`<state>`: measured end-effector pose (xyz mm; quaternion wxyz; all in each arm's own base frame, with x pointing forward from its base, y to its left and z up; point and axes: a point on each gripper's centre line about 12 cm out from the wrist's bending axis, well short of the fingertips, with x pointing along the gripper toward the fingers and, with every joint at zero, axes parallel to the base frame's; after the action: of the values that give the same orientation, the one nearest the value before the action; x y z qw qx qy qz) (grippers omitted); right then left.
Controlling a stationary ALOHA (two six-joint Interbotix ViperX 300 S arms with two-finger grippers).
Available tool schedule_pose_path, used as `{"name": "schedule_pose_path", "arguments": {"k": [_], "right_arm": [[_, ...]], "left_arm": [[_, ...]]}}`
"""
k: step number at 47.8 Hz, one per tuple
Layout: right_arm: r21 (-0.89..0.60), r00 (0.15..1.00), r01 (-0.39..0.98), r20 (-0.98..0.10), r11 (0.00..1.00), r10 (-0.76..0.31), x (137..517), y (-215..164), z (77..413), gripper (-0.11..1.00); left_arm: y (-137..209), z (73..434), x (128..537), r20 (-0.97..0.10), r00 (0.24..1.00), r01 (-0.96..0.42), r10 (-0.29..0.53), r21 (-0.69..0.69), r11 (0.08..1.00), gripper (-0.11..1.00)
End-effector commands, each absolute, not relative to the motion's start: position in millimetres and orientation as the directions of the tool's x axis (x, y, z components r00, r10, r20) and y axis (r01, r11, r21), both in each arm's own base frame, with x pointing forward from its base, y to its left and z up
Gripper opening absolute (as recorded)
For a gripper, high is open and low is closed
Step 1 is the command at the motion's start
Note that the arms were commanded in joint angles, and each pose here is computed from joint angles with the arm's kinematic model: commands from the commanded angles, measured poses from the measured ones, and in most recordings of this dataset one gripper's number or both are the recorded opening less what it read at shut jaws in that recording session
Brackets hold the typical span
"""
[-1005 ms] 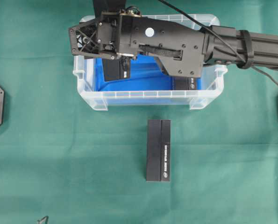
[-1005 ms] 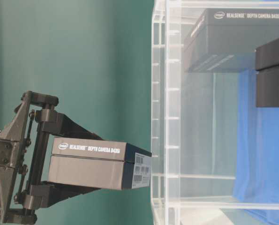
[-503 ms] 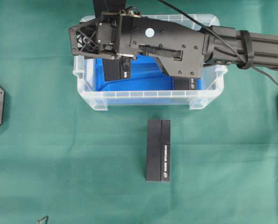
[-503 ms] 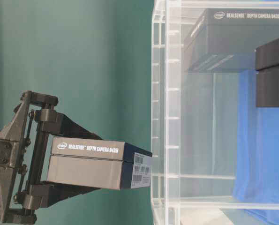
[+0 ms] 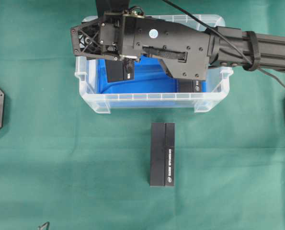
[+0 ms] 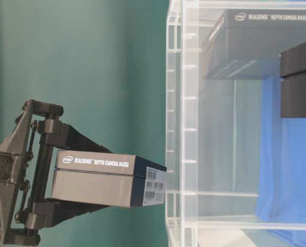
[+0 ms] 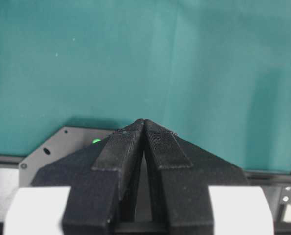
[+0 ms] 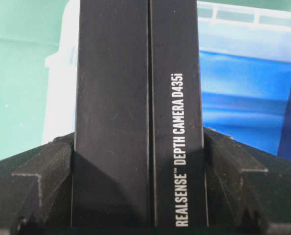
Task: Take the box out of the case with the right arm.
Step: 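Lift the held box up out of the bin with the right gripper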
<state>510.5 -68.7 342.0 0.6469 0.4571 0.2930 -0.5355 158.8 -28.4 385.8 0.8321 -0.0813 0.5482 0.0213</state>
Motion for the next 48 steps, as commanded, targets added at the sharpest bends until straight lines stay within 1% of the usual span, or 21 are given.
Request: {"name": "schedule_pose_path", "arguments": {"k": [1, 48], "right_arm": [[0.368, 0.338, 0.93, -0.833, 0.016, -0.438, 495.7, -67.9, 385.6, 0.68], [0.37, 0.337, 0.929, -0.824, 0.017, -0.455, 495.2, -69.8, 387.5, 0.68]], "left_arm": [[-27.7, 389.1, 160.4, -0.91, 0.411, -0.128, -0.053, -0.115, 0.985, 0.0], [-27.6, 388.1, 160.4, -0.911, 0.409, -0.129, -0.051, -0.112, 0.985, 0.0]]}}
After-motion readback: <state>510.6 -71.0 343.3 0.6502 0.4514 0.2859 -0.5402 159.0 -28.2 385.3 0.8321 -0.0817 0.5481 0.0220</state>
